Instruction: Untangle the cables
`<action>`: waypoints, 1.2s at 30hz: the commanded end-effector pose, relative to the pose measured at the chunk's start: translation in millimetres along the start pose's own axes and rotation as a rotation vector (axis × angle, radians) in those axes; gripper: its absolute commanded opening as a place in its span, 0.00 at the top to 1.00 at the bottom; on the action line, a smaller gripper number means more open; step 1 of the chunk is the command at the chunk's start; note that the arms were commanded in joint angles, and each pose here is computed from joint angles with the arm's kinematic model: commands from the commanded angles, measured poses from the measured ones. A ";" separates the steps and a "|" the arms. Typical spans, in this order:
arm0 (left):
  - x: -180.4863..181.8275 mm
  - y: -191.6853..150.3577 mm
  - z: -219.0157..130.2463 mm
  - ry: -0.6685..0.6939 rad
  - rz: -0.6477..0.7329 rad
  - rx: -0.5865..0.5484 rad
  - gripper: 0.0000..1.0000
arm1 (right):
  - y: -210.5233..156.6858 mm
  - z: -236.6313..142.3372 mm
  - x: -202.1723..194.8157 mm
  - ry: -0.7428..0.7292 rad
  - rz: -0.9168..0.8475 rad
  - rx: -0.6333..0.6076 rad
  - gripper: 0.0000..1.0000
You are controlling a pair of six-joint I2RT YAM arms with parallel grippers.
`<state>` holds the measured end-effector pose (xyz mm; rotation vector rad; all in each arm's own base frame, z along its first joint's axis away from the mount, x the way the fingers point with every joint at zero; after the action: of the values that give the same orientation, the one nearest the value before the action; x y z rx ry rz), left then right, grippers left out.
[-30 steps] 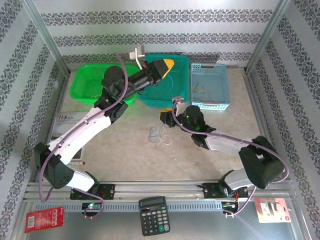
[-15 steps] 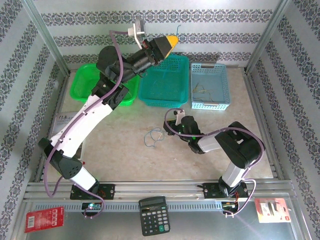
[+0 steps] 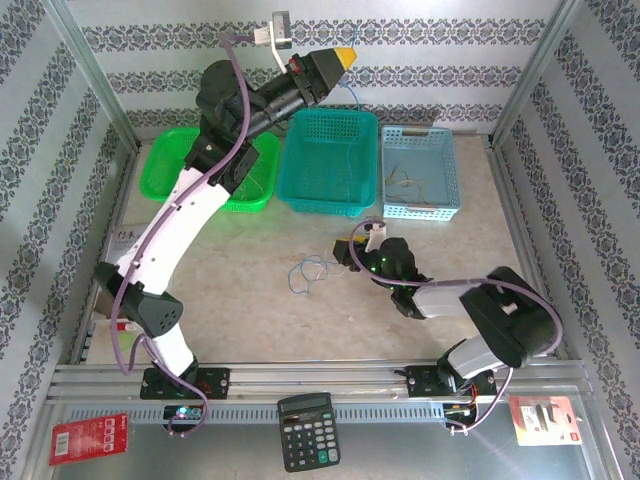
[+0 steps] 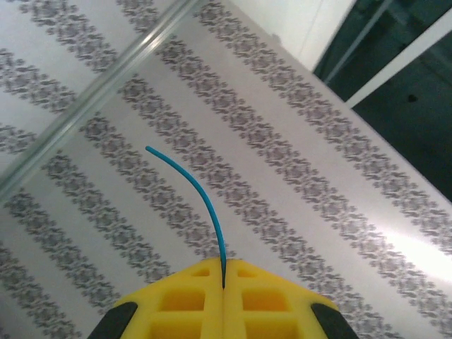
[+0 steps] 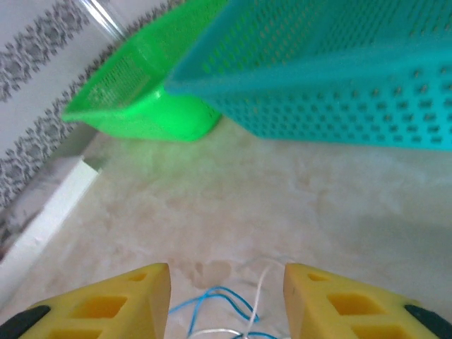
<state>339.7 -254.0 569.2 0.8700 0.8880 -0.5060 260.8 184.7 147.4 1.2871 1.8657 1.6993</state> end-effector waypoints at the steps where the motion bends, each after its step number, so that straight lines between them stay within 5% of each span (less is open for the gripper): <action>1: 29.8 12.4 3.6 0.059 0.044 0.010 1.00 | 4.1 -15.6 -5.7 -0.035 0.019 0.029 0.52; 13: 155.9 47.5 21.1 0.233 0.060 0.029 1.00 | 2.5 -69.4 -21.7 -0.162 0.049 0.098 0.50; 23: 272.1 33.7 12.3 0.579 0.191 0.071 0.99 | 26.1 -104.2 -28.2 -0.184 0.110 0.057 0.48; 26: 302.2 24.5 9.0 0.641 0.182 0.111 0.87 | 24.2 -107.9 -29.5 -0.175 0.126 0.074 0.48; 32: 314.7 19.1 7.6 0.684 0.179 0.162 0.22 | 41.1 -104.6 -23.0 -0.126 0.122 0.077 0.48; 36: 287.4 24.1 8.8 0.663 0.201 0.173 0.04 | 43.5 -100.1 -23.3 -0.118 0.122 0.089 0.48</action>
<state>532.1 -264.4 289.6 1.3059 1.4579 -0.1613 215.2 96.0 195.6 1.5380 1.8299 1.5440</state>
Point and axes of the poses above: each hand's point on the last joint's axis, 136 mm out from that joint toward the fingers, its own z axis out along the fingers, its own x axis along the line the jaws close on, y = z × x, the point moved 8 cm from there along -z, back along the fingers, and after that the axes turned 15 degrees about -z, right-handed, at the moved point
